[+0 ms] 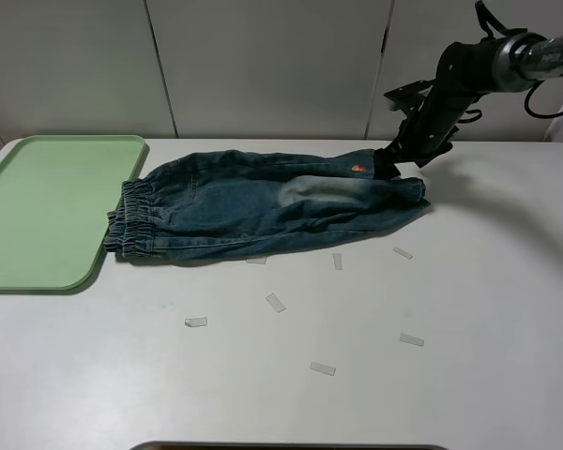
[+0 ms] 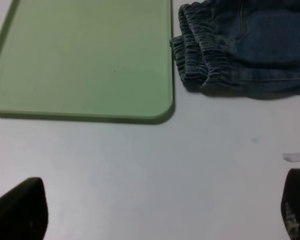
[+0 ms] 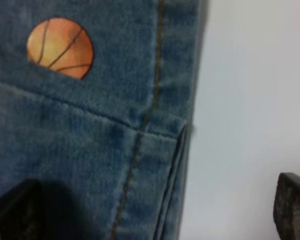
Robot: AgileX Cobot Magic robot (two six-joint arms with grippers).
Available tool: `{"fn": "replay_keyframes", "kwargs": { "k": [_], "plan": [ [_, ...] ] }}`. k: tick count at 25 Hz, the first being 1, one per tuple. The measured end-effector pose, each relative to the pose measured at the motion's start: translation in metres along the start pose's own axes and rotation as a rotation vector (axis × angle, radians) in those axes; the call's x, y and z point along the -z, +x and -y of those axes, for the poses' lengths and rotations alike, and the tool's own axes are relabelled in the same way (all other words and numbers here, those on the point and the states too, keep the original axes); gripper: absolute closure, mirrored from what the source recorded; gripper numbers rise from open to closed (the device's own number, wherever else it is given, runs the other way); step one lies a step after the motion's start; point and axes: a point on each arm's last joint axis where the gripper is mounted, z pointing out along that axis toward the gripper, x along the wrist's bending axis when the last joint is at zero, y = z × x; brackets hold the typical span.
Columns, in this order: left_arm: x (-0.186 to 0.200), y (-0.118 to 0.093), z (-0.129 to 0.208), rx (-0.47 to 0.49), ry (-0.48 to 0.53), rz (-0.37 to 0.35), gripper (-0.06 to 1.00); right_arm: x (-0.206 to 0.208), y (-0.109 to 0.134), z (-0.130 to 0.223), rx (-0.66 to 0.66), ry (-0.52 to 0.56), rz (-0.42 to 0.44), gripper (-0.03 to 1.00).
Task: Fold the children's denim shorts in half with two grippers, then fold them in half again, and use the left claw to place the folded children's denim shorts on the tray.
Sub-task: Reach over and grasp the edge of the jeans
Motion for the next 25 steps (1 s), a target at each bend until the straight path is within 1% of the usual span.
{"fn": "replay_keyframes", "kwargs": {
  "k": [7,14,25],
  "plan": [
    [0.000,0.000,0.000,0.000,0.000,0.000,0.02,-0.012,0.000,0.002,0.015,-0.001,-0.003,0.27],
    [0.000,0.000,0.000,0.000,0.000,0.000,0.02,-0.018,-0.001,0.005,-0.006,0.010,-0.027,0.27],
    [0.000,0.000,0.000,0.000,0.000,0.000,0.02,-0.021,0.003,0.007,0.029,0.026,-0.093,0.27]
  ]
}}
